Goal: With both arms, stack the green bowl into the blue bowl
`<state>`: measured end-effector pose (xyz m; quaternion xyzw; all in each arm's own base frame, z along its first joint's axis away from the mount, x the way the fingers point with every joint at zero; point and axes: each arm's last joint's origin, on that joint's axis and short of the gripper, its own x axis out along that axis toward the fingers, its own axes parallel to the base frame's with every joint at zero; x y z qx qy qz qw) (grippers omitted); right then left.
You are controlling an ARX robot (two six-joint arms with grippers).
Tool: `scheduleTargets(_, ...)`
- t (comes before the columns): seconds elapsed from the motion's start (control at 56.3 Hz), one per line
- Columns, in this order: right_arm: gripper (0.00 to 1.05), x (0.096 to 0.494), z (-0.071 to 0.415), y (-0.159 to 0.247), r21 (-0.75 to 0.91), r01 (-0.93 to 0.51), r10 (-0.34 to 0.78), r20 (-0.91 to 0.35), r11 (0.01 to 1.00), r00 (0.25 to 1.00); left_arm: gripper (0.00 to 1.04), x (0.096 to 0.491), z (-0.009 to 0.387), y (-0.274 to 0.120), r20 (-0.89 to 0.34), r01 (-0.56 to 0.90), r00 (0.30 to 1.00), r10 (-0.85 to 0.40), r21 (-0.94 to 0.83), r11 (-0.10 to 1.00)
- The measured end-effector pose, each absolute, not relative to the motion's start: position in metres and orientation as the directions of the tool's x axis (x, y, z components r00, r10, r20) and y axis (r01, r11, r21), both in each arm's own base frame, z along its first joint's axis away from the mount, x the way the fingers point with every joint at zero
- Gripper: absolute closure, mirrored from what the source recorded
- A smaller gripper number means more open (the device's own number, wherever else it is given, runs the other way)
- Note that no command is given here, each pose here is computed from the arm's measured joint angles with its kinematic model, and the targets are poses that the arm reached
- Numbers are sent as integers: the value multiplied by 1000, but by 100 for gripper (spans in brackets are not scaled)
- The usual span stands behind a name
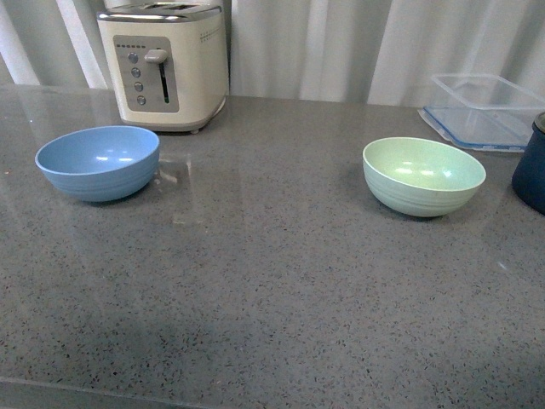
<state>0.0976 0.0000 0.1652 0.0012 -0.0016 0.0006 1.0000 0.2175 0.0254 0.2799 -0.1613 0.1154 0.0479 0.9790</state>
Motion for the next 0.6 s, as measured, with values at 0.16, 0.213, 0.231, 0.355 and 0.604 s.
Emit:
scheduleTargets(0.16, 10, 98, 165, 0, 2, -1, 1, 3, 1000, 1000, 7, 277, 282, 33, -349, -198, 934, 74, -336, 921)
scheduleTargets(0.213, 10, 98, 165, 0, 2, -2, 2, 3, 1000, 1000, 7, 292, 277, 35, -395, -231, 915, 86, -336, 913)
scheduleTargets(0.231, 10, 98, 165, 0, 2, -2, 2, 3, 1000, 1000, 7, 298, 274, 36, -413, -239, 907, 85, -339, 910)
scheduleTargets(0.355, 10, 98, 165, 0, 2, -1, 1, 3, 1000, 1000, 7, 328, 260, 39, -479, -272, 875, 70, -367, 890)
scheduleTargets(0.604, 10, 98, 165, 0, 2, -1, 1, 3, 1000, 1000, 7, 381, 229, 38, -570, -331, 819, 63, -381, 864)
